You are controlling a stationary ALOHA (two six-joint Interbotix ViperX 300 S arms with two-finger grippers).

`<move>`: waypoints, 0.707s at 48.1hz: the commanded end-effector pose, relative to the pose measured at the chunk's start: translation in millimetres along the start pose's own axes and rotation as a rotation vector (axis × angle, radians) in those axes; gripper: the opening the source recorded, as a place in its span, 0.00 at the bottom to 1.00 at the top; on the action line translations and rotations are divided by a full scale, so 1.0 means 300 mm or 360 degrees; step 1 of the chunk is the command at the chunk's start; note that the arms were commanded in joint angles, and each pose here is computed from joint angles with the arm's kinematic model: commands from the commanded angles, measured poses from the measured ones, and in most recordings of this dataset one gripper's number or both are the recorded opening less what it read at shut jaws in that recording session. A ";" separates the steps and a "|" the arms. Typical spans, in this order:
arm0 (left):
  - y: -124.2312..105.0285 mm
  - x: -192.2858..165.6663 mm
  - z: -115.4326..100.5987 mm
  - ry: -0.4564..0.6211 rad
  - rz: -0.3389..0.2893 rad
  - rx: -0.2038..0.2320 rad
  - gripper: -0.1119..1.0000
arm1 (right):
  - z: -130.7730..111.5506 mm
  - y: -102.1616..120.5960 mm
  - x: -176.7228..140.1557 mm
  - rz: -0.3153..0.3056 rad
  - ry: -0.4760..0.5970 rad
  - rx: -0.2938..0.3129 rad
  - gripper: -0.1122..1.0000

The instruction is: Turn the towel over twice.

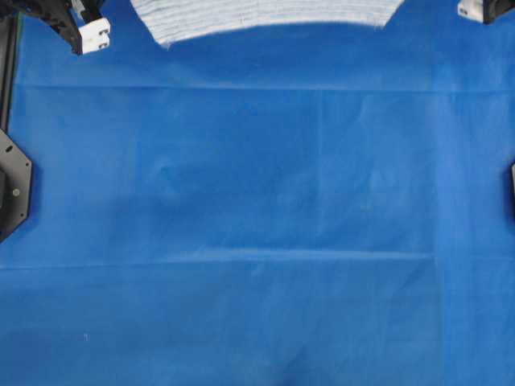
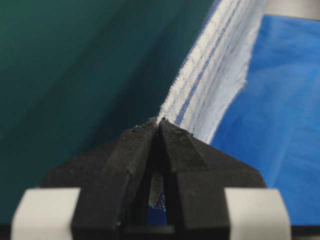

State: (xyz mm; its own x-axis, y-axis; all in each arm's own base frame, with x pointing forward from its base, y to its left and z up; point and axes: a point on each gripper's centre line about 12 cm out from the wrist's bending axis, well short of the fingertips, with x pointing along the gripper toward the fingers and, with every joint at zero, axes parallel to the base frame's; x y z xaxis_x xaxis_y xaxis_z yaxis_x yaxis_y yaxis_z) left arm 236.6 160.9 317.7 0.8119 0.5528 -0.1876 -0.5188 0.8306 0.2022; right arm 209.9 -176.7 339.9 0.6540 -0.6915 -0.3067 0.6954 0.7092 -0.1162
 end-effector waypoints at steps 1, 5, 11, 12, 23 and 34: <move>0.009 -0.006 0.030 -0.0042 0.0014 -0.0001 0.12 | 0.030 -0.007 -0.014 -0.0022 -0.0018 -0.0012 0.13; 0.008 -0.002 0.028 -0.0038 0.0011 0.0000 0.12 | 0.019 -0.004 -0.007 -0.0029 0.0019 -0.0014 0.13; 0.003 0.008 0.012 -0.0014 0.0003 0.0002 0.12 | 0.002 0.001 0.001 -0.0038 0.0074 -0.0013 0.13; -0.001 0.010 0.004 -0.0005 -0.0001 0.0003 0.12 | -0.003 0.004 0.002 -0.0035 0.0087 -0.0012 0.13; -0.129 0.047 -0.140 0.0115 -0.0180 0.0028 0.12 | -0.148 0.119 0.004 0.0108 0.0362 0.0027 0.13; -0.316 0.020 -0.319 0.0332 -0.0458 0.0000 0.12 | -0.337 0.305 -0.043 0.0403 0.0614 0.0104 0.13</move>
State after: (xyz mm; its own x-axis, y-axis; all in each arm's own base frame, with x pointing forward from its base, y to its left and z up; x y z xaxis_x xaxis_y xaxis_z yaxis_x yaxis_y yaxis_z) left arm 260.7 103.8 209.9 0.8414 0.3376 -0.4220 -0.3181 0.9407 0.1183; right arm 229.0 -104.0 244.7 0.6313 -0.4399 -0.6387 0.5909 0.8062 0.0289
